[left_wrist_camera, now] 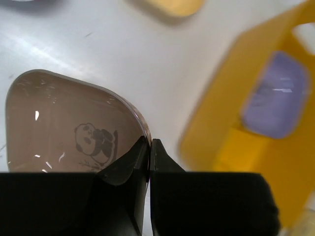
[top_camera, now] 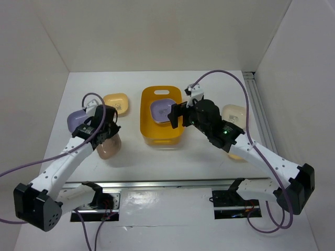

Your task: Place the plates into the plastic bin on the countertop

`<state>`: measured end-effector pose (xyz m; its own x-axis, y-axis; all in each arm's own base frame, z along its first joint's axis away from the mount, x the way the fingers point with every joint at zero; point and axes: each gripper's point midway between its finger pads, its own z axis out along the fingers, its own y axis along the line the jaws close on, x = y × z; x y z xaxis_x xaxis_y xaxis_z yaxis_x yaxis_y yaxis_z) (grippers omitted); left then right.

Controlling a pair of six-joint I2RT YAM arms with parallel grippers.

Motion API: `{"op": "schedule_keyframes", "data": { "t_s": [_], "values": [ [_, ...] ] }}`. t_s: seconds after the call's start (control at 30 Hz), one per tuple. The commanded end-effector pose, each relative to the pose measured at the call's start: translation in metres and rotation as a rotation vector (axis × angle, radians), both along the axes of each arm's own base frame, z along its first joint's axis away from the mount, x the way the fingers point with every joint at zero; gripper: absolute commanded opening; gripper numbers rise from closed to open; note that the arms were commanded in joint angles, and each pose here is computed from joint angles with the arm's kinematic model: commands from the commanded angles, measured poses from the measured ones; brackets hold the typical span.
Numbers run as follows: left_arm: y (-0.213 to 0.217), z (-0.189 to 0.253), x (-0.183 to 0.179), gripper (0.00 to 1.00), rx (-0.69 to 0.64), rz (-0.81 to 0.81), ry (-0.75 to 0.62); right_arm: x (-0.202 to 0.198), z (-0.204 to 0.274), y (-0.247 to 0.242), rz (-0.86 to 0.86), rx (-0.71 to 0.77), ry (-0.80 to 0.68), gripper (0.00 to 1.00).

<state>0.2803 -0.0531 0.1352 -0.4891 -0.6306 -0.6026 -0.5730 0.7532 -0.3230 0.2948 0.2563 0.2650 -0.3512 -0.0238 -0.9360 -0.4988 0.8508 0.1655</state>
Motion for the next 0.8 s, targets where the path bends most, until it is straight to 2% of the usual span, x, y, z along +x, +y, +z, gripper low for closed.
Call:
{"op": "schedule_keyframes", "data": {
  "t_s": [0.0, 0.13, 0.3, 0.33, 0.37, 0.47, 0.5, 0.57, 0.6, 0.77],
  "values": [
    [-0.017, 0.09, 0.017, 0.0, -0.042, -0.013, -0.189, -0.001, 0.05, -0.022, -0.103, 0.074, -0.085, 1.0],
    [-0.052, 0.145, 0.022, 0.0, -0.066, -0.103, -0.275, -0.008, 0.073, -0.042, -0.168, 0.126, -0.13, 1.0],
    [-0.105, 0.197, 0.058, 0.0, -0.108, -0.251, -0.392, -0.013, 0.092, -0.06, -0.212, 0.148, -0.16, 1.0],
    [-0.113, 0.22, 0.067, 0.0, -0.135, -0.26, -0.431, -0.014, 0.088, -0.061, -0.212, 0.137, -0.151, 1.0],
    [-0.128, 0.21, 0.083, 0.0, -0.118, -0.28, -0.408, -0.018, 0.092, -0.067, -0.221, 0.143, -0.159, 1.0],
    [-0.157, 0.221, 0.11, 0.0, -0.175, -0.321, -0.458, -0.022, 0.099, -0.075, -0.243, 0.163, -0.168, 1.0],
    [-0.168, 0.206, 0.123, 0.0, -0.184, -0.322, -0.434, -0.024, 0.099, -0.077, -0.243, 0.168, -0.172, 1.0],
    [-0.186, 0.206, 0.137, 0.0, -0.24, -0.334, -0.43, -0.025, 0.099, -0.082, -0.252, 0.166, -0.172, 1.0],
    [-0.201, 0.186, 0.148, 0.0, -0.255, -0.331, -0.385, -0.025, 0.097, -0.082, -0.252, 0.159, -0.166, 1.0],
    [-0.237, 0.169, 0.181, 0.0, -0.303, -0.338, -0.367, -0.025, 0.088, -0.082, -0.247, 0.147, -0.142, 1.0]
  ]
}}
